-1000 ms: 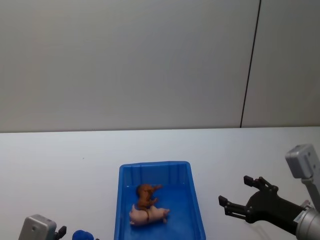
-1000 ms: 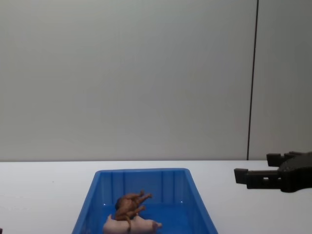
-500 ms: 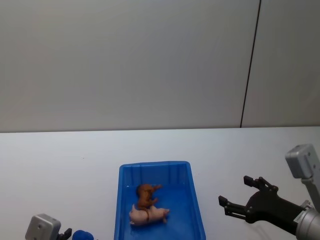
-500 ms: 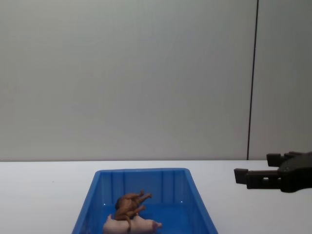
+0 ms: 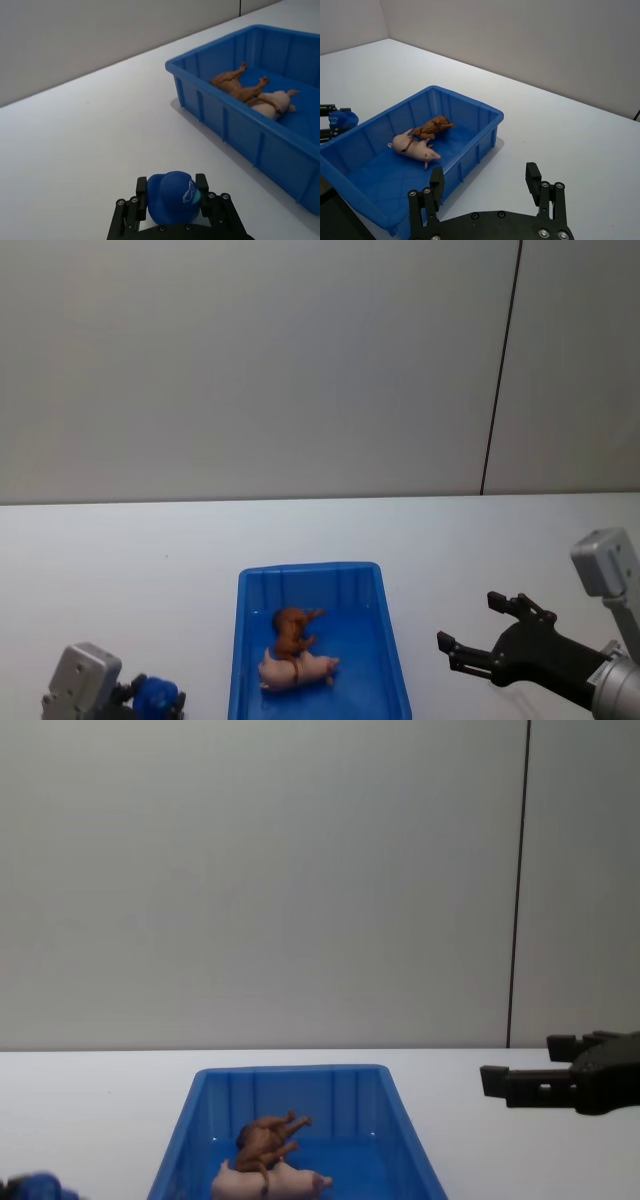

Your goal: Pick up the two dolls from the table and place them into the box.

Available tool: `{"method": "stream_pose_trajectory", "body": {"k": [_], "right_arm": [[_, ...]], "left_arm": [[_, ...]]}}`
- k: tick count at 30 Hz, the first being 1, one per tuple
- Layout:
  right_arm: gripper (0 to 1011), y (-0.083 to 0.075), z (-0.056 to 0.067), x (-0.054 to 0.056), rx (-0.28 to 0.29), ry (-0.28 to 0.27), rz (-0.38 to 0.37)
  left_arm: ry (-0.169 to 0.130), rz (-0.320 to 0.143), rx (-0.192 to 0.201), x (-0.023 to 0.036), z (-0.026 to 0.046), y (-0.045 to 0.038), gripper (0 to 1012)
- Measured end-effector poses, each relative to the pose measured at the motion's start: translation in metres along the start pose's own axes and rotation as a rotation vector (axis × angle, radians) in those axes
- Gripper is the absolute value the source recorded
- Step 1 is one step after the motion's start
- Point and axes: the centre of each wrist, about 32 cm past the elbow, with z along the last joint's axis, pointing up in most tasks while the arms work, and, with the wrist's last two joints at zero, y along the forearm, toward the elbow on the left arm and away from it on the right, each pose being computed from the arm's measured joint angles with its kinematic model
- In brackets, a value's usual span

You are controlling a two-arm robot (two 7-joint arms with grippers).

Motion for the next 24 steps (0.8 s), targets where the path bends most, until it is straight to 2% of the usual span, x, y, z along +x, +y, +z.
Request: {"method": "stream_pose_trajectory", "body": {"k": [1, 5, 8, 10, 11, 12, 17, 18, 20, 21, 24], "right_arm": [[1001, 0.000, 0.000, 0.000, 0.000, 0.000, 0.000], [1001, 0.000, 0.000, 0.000, 0.000, 0.000, 0.000], [1001, 0.000, 0.000, 0.000, 0.000, 0.000, 0.000], [1001, 0.000, 0.000, 0.000, 0.000, 0.000, 0.000], [1001, 0.000, 0.000, 0.000, 0.000, 0.000, 0.000], [1001, 0.000, 0.000, 0.000, 0.000, 0.000, 0.000], [1001, 0.000, 0.000, 0.000, 0.000, 0.000, 0.000], [1001, 0.000, 0.000, 0.000, 0.000, 0.000, 0.000], [1001, 0.000, 0.000, 0.000, 0.000, 0.000, 0.000], [1001, 0.000, 0.000, 0.000, 0.000, 0.000, 0.000], [1001, 0.000, 0.000, 0.000, 0.000, 0.000, 0.000]], "left_arm": [[-0.012, 0.003, -0.011, 0.0025, 0.0051, -0.0001, 580], [-0.039, 0.009, -0.034, 0.0070, 0.0157, -0.0007, 546], [-0.076, 0.010, -0.071, 0.0115, 0.0313, -0.0028, 527], [-0.091, 0.007, -0.086, 0.0127, 0.0375, -0.0043, 515], [-0.104, 0.004, -0.104, 0.0135, 0.0445, -0.0065, 511], [-0.104, 0.004, -0.104, 0.0135, 0.0445, -0.0065, 508], [-0.147, -0.033, -0.164, 0.0113, 0.0669, -0.0181, 469], [-0.147, -0.033, -0.164, 0.0113, 0.0669, -0.0181, 469], [-0.162, -0.060, -0.190, 0.0074, 0.0757, -0.0250, 447], [-0.162, -0.060, -0.190, 0.0074, 0.0757, -0.0250, 447], [-0.176, -0.102, -0.218, 0.0007, 0.0848, -0.0352, 433]]}}
